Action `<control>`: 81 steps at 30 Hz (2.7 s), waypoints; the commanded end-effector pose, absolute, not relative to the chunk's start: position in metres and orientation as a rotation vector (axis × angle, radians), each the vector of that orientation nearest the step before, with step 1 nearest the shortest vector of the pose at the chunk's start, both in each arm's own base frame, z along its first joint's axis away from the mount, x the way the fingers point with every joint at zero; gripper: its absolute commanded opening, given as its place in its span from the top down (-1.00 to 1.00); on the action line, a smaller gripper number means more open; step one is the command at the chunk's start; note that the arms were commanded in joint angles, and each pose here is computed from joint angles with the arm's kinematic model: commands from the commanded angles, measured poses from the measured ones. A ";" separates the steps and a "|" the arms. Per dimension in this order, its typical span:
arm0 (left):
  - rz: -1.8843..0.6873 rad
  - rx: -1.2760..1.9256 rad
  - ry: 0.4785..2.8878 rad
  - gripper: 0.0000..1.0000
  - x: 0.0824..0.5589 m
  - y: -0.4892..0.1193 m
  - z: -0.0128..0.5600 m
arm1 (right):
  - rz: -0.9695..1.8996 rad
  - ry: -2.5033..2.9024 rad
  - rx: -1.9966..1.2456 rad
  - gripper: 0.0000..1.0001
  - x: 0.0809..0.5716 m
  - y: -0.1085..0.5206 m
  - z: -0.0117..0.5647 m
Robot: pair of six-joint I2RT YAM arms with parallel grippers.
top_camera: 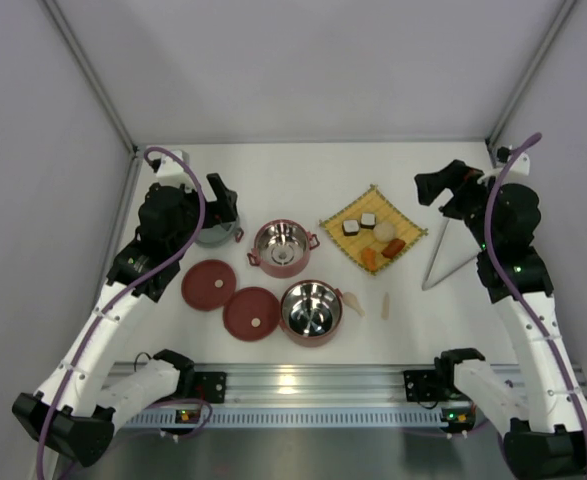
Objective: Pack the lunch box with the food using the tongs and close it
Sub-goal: Pick up the clamp at the center of the board.
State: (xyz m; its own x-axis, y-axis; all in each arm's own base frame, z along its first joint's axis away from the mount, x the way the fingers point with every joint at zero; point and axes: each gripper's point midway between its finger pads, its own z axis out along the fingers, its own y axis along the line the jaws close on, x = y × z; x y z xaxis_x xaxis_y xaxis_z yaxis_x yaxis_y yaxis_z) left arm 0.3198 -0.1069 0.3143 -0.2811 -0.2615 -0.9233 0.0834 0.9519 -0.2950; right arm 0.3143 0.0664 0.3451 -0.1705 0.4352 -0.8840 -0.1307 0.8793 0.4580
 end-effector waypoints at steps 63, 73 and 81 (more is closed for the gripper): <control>-0.290 -0.133 1.788 -0.97 0.323 -0.098 0.333 | -0.298 2.305 0.967 -0.66 0.322 -0.048 0.035; -0.297 -0.123 1.798 -0.97 0.324 -0.101 0.330 | -0.255 2.289 0.992 0.13 0.324 -0.057 0.033; -0.311 -0.117 1.799 -0.97 0.324 -0.103 0.330 | -0.217 2.212 0.969 0.31 0.322 -0.058 0.074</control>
